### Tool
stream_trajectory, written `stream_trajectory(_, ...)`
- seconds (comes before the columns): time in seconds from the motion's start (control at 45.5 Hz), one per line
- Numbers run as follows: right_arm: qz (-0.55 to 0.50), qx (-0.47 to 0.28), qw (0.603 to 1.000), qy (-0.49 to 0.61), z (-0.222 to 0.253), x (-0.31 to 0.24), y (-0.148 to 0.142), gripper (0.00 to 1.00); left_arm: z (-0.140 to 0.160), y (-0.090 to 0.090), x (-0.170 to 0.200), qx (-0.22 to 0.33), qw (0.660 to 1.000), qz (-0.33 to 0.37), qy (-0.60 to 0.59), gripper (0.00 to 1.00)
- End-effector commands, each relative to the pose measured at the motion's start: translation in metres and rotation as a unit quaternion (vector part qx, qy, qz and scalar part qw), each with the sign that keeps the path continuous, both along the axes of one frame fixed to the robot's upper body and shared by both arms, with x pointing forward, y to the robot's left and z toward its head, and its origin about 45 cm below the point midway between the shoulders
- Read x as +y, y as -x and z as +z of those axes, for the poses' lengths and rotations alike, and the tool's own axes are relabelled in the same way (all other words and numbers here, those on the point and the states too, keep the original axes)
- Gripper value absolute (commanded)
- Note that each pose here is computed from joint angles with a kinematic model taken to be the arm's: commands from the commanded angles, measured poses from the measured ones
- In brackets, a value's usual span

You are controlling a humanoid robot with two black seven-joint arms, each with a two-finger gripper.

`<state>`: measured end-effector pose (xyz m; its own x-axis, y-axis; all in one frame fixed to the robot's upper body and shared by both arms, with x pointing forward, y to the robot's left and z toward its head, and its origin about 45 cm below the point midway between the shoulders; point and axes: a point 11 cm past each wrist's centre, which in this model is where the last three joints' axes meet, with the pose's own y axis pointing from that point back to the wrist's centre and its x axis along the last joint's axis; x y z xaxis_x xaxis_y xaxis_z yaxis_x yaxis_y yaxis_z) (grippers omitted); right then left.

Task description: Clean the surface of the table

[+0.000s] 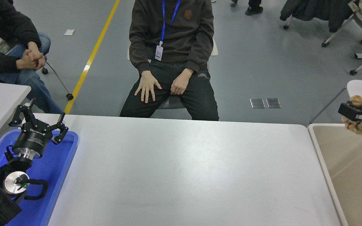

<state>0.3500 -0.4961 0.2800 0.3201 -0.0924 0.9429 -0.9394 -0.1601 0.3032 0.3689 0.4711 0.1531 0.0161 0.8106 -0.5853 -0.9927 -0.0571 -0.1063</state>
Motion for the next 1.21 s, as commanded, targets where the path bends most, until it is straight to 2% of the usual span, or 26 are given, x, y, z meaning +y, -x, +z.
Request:
stream_trajectory(0.0, -0.051, 0.0, 0.999, 0.006, -0.022, -0.037, 0.003, 0.0, 0.0, 0.0, 0.0, 0.0, 1.0, 0.0, 0.0, 1.0)
stream_trajectory(0.681, -0.177, -0.01, 0.983, 0.041, -0.088, -0.094, 0.003, 0.0, 0.0, 0.0, 0.0, 0.0, 1.0, 0.0, 0.0, 1.0)
stream_trajectory(0.989, -0.201, 0.013, 0.978, 0.052, -0.125, -0.083, 0.009, 0.0, 0.0, 0.0, 0.0, 0.0, 1.0, 0.001, 0.0, 1.0)
stream_trajectory(1.187, -0.235, 0.011, 0.971, 0.044, -0.128, -0.086, 0.01, 0.0, 0.0, 0.0, 0.0, 0.0, 1.0, 0.001, 0.0, 1.0)
